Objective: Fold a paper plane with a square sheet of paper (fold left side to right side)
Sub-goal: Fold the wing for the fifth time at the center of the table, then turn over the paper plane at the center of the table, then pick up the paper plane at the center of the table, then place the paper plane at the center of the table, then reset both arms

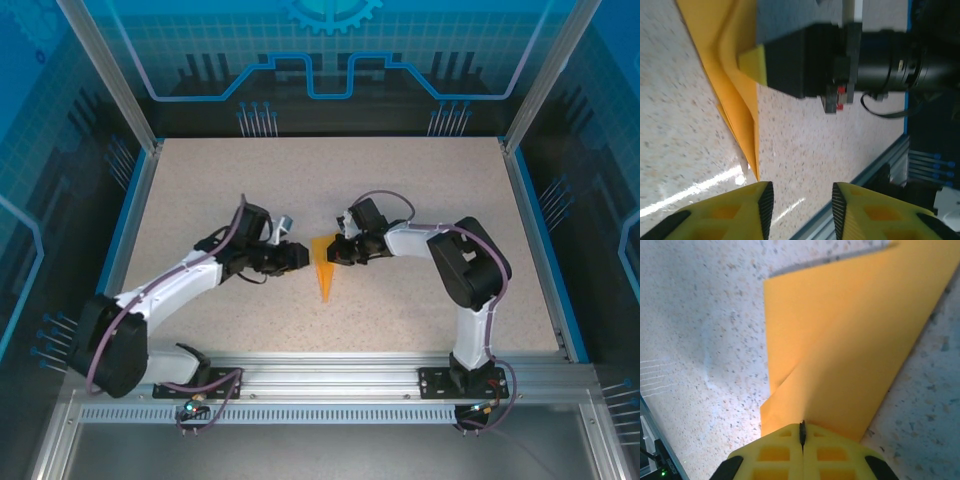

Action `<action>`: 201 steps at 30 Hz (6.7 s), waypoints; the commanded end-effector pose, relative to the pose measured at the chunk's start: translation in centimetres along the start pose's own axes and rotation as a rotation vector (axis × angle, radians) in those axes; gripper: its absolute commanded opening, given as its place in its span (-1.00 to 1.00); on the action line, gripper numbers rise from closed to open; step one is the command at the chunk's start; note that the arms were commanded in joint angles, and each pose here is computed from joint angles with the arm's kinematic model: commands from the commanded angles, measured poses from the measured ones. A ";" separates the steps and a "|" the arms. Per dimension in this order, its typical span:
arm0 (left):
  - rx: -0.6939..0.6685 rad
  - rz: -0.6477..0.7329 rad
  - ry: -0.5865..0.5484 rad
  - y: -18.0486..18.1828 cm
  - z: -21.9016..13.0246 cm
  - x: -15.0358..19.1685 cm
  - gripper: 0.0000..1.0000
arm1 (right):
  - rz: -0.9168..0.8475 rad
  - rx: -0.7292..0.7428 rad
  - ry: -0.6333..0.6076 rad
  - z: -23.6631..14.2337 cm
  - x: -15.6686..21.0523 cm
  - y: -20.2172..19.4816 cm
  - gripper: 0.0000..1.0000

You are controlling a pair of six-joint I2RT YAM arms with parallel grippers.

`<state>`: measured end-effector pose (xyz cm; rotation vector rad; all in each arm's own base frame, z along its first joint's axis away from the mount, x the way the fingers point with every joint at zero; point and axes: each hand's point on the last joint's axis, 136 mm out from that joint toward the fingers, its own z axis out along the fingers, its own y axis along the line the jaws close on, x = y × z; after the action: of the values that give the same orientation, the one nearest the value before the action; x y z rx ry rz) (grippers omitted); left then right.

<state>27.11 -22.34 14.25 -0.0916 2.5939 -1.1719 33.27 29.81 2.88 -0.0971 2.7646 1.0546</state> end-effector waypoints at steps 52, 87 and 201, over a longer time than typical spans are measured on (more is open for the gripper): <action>-0.276 0.080 -0.318 2.5 -6.9 -3.9 0.26 | -0.032 0.062 -0.027 -2.9 7.4 -0.6 -1.00; -0.279 0.100 -0.370 2.6 -8.1 -3.6 0.95 | -0.313 0.470 0.088 -5.1 8.9 0.5 0.07; -0.727 0.493 -0.838 16.2 -10.5 -12.2 0.97 | -0.377 0.677 -0.970 -26.3 -4.3 -16.3 1.00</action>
<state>35.01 -0.11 9.33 -0.1814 2.0790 0.1511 33.41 -0.15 8.97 0.0569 2.1074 -0.0373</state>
